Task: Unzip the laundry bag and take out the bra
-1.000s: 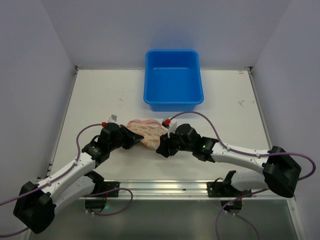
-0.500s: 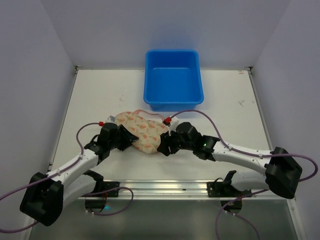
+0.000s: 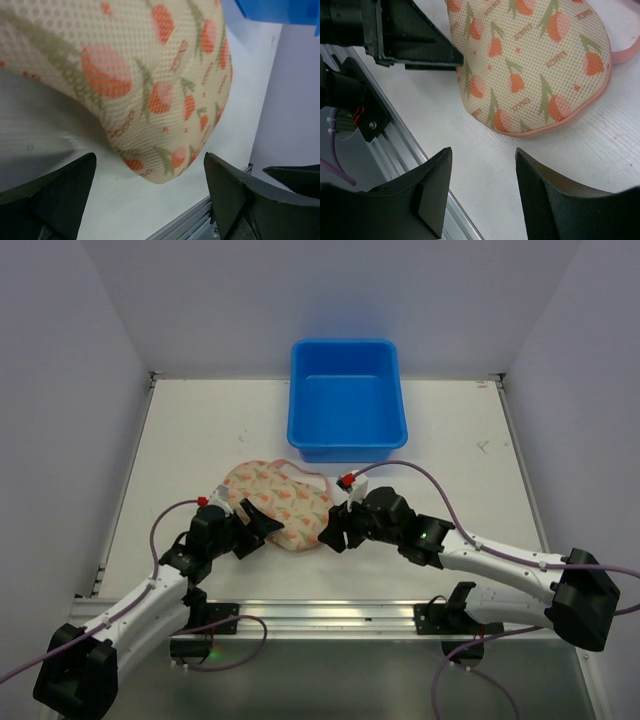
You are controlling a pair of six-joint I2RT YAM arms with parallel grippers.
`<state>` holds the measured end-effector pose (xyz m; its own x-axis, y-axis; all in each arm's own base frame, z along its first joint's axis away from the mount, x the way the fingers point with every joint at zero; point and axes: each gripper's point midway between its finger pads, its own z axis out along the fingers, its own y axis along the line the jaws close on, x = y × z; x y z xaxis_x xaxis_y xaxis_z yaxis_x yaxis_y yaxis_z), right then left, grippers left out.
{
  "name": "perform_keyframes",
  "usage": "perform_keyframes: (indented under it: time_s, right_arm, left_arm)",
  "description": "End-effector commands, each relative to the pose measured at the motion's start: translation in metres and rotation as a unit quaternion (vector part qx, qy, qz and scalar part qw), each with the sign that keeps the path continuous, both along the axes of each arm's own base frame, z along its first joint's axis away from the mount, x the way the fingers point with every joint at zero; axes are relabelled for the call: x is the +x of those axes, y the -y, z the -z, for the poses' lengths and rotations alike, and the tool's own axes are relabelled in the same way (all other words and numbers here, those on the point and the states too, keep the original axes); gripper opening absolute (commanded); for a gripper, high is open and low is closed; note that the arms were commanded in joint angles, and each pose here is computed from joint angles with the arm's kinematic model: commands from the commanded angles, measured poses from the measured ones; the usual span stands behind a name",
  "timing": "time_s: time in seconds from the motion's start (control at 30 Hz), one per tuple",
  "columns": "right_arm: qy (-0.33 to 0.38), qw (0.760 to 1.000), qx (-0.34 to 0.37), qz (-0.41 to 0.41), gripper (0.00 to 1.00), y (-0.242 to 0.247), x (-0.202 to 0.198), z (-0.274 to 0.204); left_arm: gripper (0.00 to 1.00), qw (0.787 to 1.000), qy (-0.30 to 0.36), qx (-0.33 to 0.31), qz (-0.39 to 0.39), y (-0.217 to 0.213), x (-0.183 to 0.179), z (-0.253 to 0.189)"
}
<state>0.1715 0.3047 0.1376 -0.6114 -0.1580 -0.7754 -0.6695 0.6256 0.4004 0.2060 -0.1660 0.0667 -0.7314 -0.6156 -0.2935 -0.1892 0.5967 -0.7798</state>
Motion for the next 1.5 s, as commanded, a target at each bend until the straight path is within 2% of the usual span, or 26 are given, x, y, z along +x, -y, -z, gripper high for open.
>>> perform_keyframes:
  time_s: [0.0,0.07,0.2,0.3,0.4,0.43,0.63,0.83,0.87,0.93,1.03,1.23,1.47]
  right_arm:
    - [0.012,0.999,0.031,0.000,0.56,-0.004,0.001,-0.014]
    - [0.009,0.999,0.033,-0.005,0.56,-0.004,-0.001,-0.013]
    - [0.009,0.999,0.040,-0.006,0.56,-0.003,-0.003,-0.014]
    - [0.012,0.999,0.046,-0.004,0.57,-0.002,-0.003,-0.018]
    - [0.009,0.999,0.046,-0.006,0.57,-0.002,-0.005,-0.016]
    - [0.008,0.999,0.047,-0.006,0.57,-0.002,-0.005,-0.016]
    - [0.009,0.999,0.045,-0.007,0.58,-0.002,-0.005,-0.016]
    - [0.007,0.999,0.050,-0.003,0.58,-0.004,-0.004,-0.015]
    - [0.006,0.999,0.053,-0.003,0.57,-0.004,-0.004,-0.016]
    - [0.006,0.998,0.061,-0.002,0.56,-0.007,-0.003,-0.019]
    - [0.003,0.997,0.075,-0.013,0.56,-0.014,-0.004,-0.021]
    - [0.007,0.997,0.073,-0.011,0.55,-0.022,0.001,-0.011]
    - [0.038,0.997,0.065,-0.003,0.54,-0.033,0.018,-0.008]
  left_arm:
    - [0.92,0.999,0.001,-0.029,0.026,0.013,-0.014,0.008]
    - [0.90,0.999,-0.013,-0.020,0.028,0.012,-0.021,0.025]
    - [0.84,0.998,0.017,-0.035,0.043,0.022,-0.019,0.029]
    - [0.75,0.997,0.027,-0.034,0.059,0.027,-0.019,0.032]
    - [0.63,0.995,0.039,-0.040,0.079,0.034,-0.020,0.031]
    - [0.55,0.995,0.042,-0.038,0.083,0.035,-0.020,0.031]
    - [0.25,0.991,0.076,-0.058,0.097,0.048,-0.014,0.006]
    - [0.04,0.988,0.086,-0.103,0.081,0.065,0.007,-0.047]
    - [0.01,0.990,0.063,-0.106,0.071,0.065,0.008,-0.047]
    - [0.00,0.990,0.054,-0.119,0.052,0.068,0.018,-0.063]
    - [0.00,0.990,0.010,-0.134,0.030,0.071,0.020,-0.066]
    - [0.00,0.986,-0.035,-0.160,0.028,0.081,0.022,-0.068]
    - [0.00,0.983,-0.049,-0.177,0.016,0.082,0.022,-0.076]
